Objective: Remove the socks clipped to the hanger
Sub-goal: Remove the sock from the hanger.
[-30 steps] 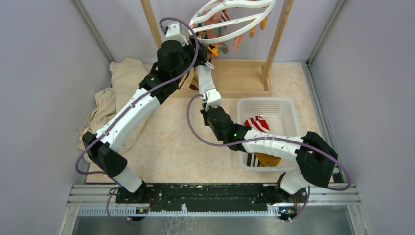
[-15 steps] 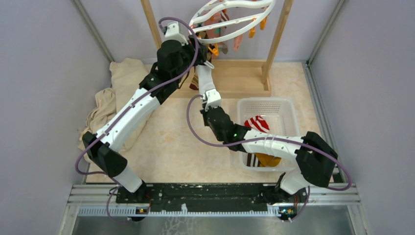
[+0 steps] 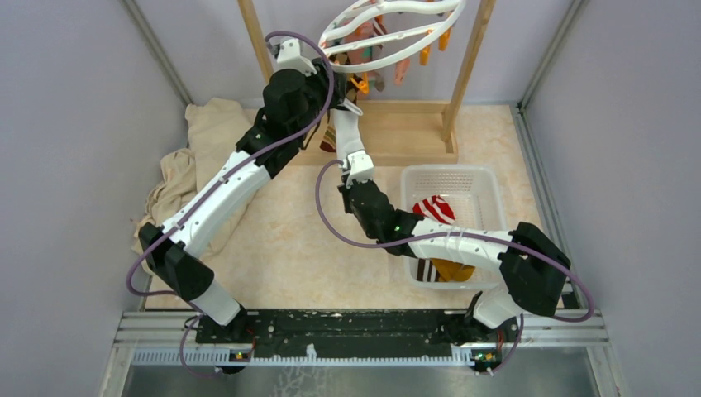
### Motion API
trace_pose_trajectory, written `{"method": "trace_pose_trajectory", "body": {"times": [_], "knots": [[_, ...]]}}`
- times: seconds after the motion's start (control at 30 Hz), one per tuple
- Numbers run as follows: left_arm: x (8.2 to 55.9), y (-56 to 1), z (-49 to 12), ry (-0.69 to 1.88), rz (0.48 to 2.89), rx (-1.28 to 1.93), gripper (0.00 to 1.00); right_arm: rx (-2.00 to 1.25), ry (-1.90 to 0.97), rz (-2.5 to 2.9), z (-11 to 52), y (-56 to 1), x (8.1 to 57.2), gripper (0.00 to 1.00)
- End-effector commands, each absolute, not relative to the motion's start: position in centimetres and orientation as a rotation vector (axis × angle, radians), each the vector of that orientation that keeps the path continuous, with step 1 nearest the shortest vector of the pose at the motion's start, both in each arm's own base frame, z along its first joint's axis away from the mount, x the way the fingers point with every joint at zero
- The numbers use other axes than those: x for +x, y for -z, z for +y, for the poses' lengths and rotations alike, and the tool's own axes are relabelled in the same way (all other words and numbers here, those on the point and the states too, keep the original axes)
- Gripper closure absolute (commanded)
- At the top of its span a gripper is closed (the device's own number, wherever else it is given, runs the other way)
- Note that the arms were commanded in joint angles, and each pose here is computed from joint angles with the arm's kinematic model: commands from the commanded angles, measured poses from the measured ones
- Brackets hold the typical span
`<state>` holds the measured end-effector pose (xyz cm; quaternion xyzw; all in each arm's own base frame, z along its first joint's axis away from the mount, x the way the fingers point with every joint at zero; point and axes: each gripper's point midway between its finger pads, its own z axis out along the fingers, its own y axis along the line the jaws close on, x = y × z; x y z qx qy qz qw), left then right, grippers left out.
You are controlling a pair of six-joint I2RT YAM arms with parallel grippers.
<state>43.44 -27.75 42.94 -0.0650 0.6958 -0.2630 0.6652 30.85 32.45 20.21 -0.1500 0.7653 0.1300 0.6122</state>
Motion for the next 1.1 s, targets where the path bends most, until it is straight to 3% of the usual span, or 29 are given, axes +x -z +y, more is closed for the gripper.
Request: {"method": "trace_pose_trajectory", "body": {"times": [0.0, 0.6, 1.07], "knots": [[43.1, -44.8, -27.4, 0.609, 1.513, -0.166, 0.57, -0.321, -0.333, 1.741, 33.1, -20.9, 30.5, 1.0], [43.3, -44.2, -27.3, 0.565, 1.552, -0.145, 1.0, -0.269, -0.315, 1.723, 30.3, -22.4, 29.7, 1.0], [43.1, -44.7, -27.0, 0.554, 1.544, -0.132, 1.0, -0.203, -0.259, 1.719, 26.0, -23.7, 28.3, 1.0]]}}
